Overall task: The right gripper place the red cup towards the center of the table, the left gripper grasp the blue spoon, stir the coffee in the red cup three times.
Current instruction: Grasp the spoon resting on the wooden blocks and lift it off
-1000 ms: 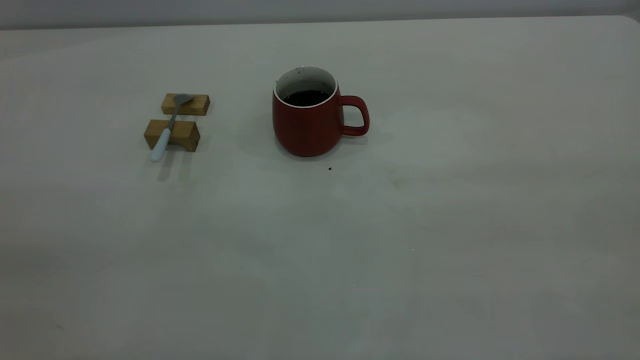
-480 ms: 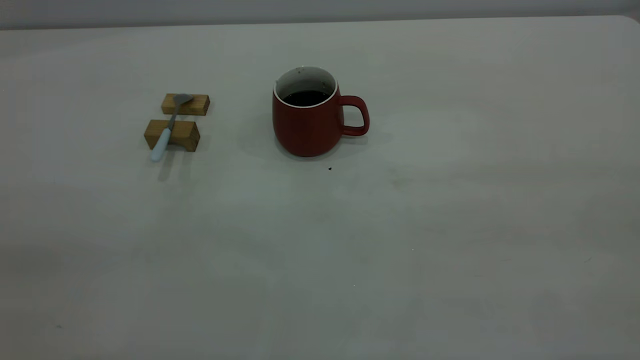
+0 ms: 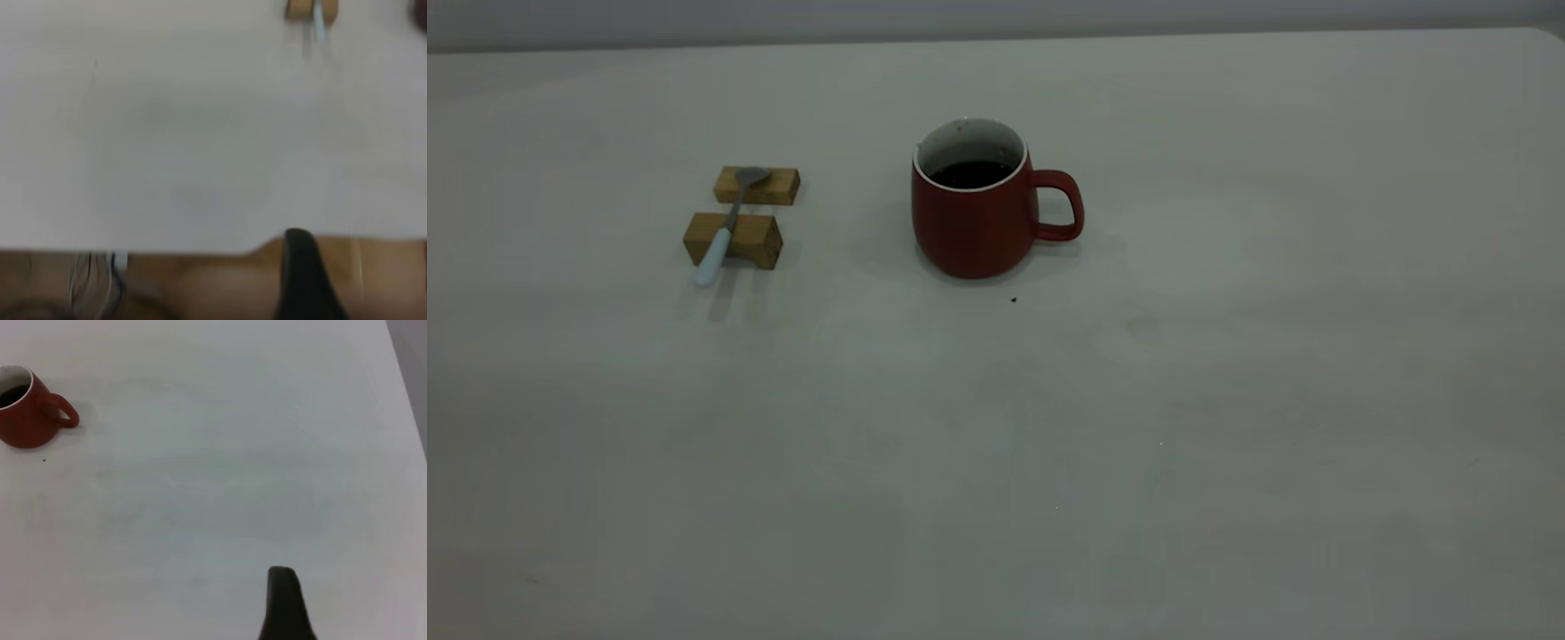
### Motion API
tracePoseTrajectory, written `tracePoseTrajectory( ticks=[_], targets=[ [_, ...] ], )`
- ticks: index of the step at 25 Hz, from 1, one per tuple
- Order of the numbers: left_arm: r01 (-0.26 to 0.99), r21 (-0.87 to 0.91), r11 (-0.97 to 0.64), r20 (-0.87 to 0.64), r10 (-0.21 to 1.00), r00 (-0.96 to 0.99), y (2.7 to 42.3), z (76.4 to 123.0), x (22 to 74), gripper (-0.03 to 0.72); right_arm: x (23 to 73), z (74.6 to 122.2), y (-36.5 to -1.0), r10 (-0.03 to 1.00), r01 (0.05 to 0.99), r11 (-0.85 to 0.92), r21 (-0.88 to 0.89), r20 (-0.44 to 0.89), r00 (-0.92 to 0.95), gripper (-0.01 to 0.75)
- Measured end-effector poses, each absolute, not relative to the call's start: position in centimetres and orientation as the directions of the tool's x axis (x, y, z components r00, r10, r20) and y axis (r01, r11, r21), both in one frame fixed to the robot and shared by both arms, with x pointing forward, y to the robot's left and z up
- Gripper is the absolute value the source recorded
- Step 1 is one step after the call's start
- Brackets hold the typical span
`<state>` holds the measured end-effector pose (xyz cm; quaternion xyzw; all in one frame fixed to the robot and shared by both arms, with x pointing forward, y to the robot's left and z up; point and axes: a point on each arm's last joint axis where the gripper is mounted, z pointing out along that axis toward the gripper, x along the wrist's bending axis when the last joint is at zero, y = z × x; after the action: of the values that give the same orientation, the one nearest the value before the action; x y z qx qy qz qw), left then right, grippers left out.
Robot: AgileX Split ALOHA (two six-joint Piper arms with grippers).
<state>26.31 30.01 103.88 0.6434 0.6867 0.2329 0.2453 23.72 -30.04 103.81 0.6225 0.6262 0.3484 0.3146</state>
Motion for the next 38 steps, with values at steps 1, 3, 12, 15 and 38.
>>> tracePoseTrajectory(
  ticks=[1, 3, 12, 15, 38],
  targets=[
    [0.796, 0.602, 0.065, -0.037, 0.998, -0.054, 30.0, 104.0, 27.1, 0.536, 23.7, 103.8, -30.0, 0.999, 0.56, -0.018, 0.828, 0.04, -0.027, 0.572],
    [0.838, 0.541, 0.071, -0.043, 0.997, -0.057, 30.1, 104.3, 28.9, 0.565, 23.7, 103.8, -30.0, 0.999, 0.56, -0.018, 0.828, 0.04, -0.027, 0.572],
    [0.952, 0.293, 0.091, -0.05, 0.996, -0.08, 30.6, 102.0, 39.7, 0.577, 23.7, 103.8, -30.0, 0.999, 0.56, -0.018, 0.828, 0.04, -0.027, 0.572],
    [0.962, 0.25, 0.113, -0.062, 0.993, -0.101, 30.7, 100.0, 43.0, 0.577, 23.7, 103.8, -30.0, 0.999, 0.56, -0.018, 0.828, 0.04, -0.027, 0.572],
    [0.993, 0.1, 0.063, -0.082, 0.995, -0.055, 23.8, 85.3, 61.9, 0.577, 23.7, 103.8, -30.0, 0.999, 0.56, -0.018, 0.828, 0.04, -0.027, 0.572]
  ],
)
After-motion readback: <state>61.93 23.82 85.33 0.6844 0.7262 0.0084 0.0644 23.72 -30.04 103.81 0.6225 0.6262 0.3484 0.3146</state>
